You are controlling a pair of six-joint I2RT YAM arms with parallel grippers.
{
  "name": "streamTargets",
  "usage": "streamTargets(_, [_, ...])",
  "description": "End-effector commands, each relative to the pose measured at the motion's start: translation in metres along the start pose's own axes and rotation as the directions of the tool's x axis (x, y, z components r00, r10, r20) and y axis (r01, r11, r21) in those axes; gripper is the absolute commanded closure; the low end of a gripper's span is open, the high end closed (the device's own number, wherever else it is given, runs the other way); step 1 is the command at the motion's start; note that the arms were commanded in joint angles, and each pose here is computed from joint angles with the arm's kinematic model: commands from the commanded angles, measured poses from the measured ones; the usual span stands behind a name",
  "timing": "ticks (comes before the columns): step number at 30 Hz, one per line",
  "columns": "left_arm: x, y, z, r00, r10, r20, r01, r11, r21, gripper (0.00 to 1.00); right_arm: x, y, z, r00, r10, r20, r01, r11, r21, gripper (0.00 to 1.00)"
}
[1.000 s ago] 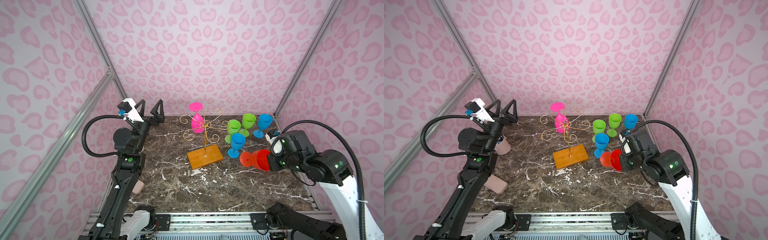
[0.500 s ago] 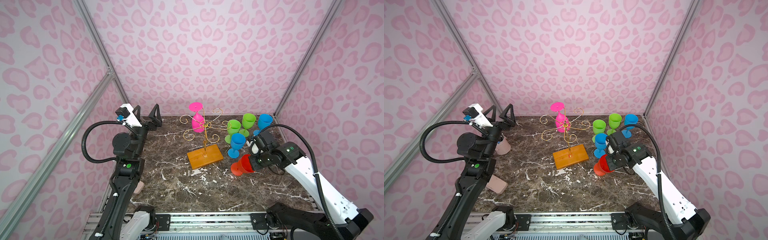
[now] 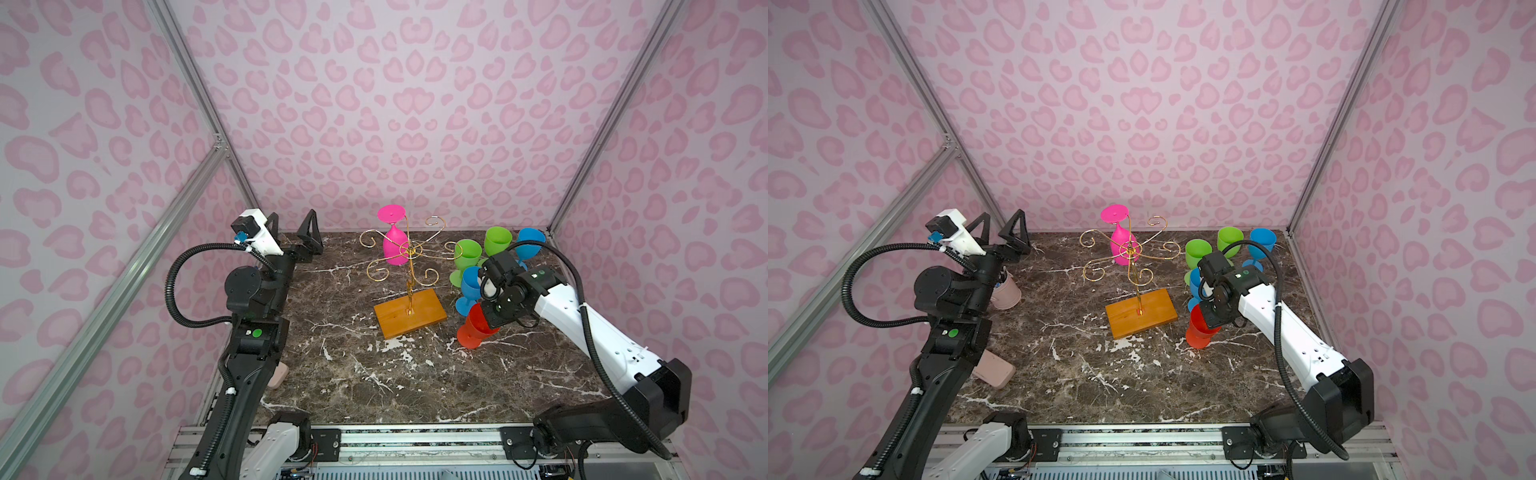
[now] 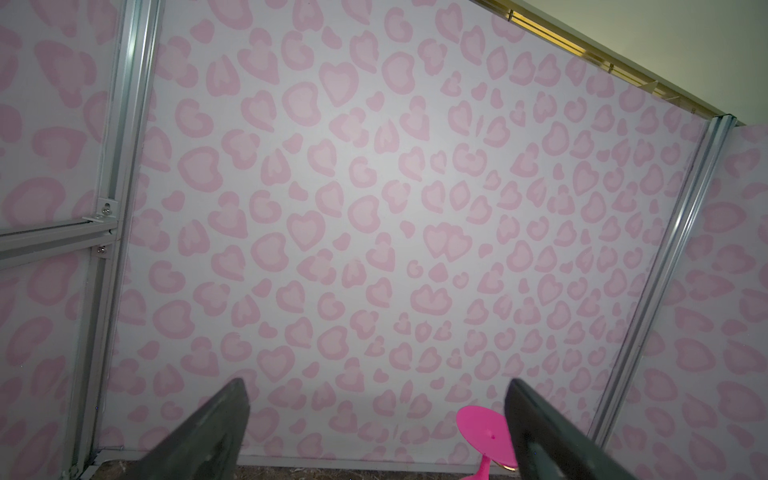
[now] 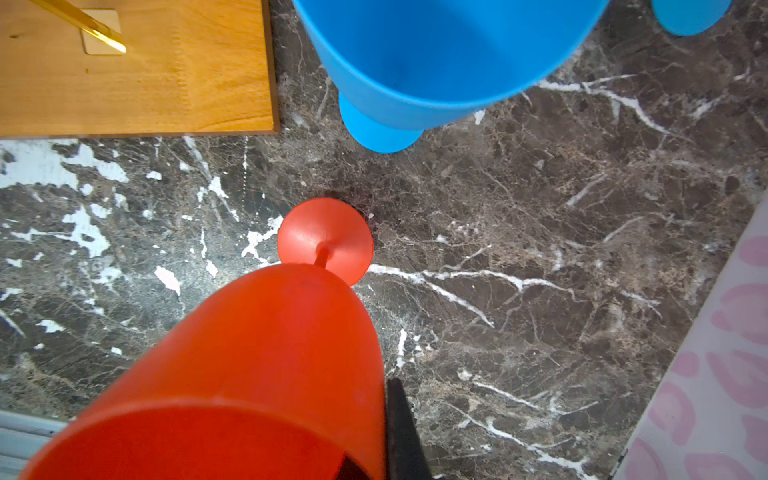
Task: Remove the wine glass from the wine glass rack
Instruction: 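Lower the red glass upright in front of the blue glass and release it, then reach the left gripper to the magenta glass foot on the rack while the right withdraws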
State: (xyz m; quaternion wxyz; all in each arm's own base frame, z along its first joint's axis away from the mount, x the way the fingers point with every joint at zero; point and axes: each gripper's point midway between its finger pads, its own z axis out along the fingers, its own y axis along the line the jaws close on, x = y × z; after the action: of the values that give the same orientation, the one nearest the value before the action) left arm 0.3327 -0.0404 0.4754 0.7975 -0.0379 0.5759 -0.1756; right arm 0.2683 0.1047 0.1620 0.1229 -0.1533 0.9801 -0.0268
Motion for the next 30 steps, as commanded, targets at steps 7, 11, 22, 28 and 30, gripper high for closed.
streamTargets(7, [-0.001, 0.003, -0.001, 1.000, 0.016, 0.002, -0.016, 1.000, -0.011, 0.03, -0.008, 0.000, 0.011, 1.000, -0.021, -0.022, 0.021, 1.000, 0.019, 0.95])
streamTargets(11, [0.002, 0.006, 0.000, 1.000, 0.010, -0.004, -0.010, 1.000, -0.026, 0.03, -0.012, 0.000, 0.007, 1.000, -0.021, -0.007, 0.021, 1.000, 0.016, 0.88])
streamTargets(22, [0.013, 0.011, 0.019, 0.991, -0.066, -0.119, 0.060, 0.997, -0.051, 0.04, -0.033, -0.010, -0.069, 0.969, 0.048, 0.243, -0.038, 0.998, -0.046, 0.51])
streamTargets(28, [0.032, -0.005, 0.051, 0.931, -0.189, -0.313, 0.225, 0.971, 0.085, 0.00, -0.044, -0.018, -0.111, 0.862, 0.189, 0.471, -0.097, 0.973, -0.212, 0.33])
streamTargets(30, [0.038, -0.011, 0.063, 0.892, -0.221, -0.394, 0.290, 0.949, 0.124, 0.02, -0.047, -0.019, -0.123, 0.820, 0.226, 0.525, -0.097, 0.960, -0.261, 0.27])
